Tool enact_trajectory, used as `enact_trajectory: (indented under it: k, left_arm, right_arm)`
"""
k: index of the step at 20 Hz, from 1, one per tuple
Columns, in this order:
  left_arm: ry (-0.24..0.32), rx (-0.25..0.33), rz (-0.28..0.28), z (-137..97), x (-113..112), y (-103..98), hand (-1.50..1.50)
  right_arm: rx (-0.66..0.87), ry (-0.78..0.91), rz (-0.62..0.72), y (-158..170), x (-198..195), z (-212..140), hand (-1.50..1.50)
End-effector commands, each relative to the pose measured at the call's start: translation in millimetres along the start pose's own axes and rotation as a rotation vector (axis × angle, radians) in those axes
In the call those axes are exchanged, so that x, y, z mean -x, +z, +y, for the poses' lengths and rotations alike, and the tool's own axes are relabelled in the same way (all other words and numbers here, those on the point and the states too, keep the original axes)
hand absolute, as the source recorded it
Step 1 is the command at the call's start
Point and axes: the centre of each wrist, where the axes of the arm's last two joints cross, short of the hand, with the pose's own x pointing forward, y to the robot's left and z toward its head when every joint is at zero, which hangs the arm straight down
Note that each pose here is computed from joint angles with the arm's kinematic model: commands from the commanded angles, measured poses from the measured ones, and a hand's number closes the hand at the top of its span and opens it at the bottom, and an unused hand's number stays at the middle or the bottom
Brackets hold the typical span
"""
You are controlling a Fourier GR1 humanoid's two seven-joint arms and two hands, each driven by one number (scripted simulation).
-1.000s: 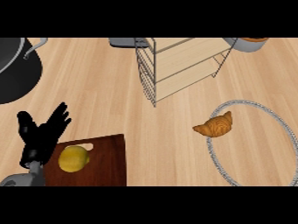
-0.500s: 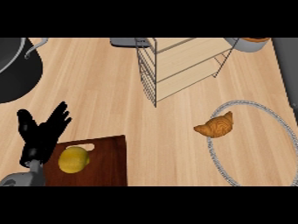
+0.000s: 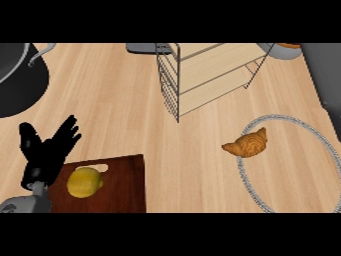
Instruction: Pick the can from the placemat and place it in the tiered shelf
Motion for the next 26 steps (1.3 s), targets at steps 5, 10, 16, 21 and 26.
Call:
enact_trajectory:
  k: [5, 10, 16, 21, 26]
  left_arm:
    - [-0.006, -0.02, 0.016, -3.0, -0.2, -11.9, 0.0]
    - [0.012, -0.014, 0.012, 14.7, 5.4, -4.6, 0.0]
    - [0.016, -0.007, 0.019, -8.3, -2.0, -12.0, 0.0]
    - [0.005, -0.026, 0.02, -4.5, 11.7, -5.7, 0.0]
    - [-0.005, -0.014, 0.019, 19.6, -4.4, -3.7, 0.0]
  right_arm:
    - [-0.011, 0.019, -0.013, -1.6, 25.5, 14.3, 1.5]
    - [0.056, -0.146, 0.052, -5.1, 12.0, -8.6, 1.5]
    - [0.107, -0.332, 0.076, -5.4, 22.0, -3.9, -1.5]
    - [0.124, -0.529, 0.084, -9.3, 5.9, -17.3, -1.5]
    - [0.254, -0.699, 0.132, -3.3, 14.2, -48.4, -1.5]
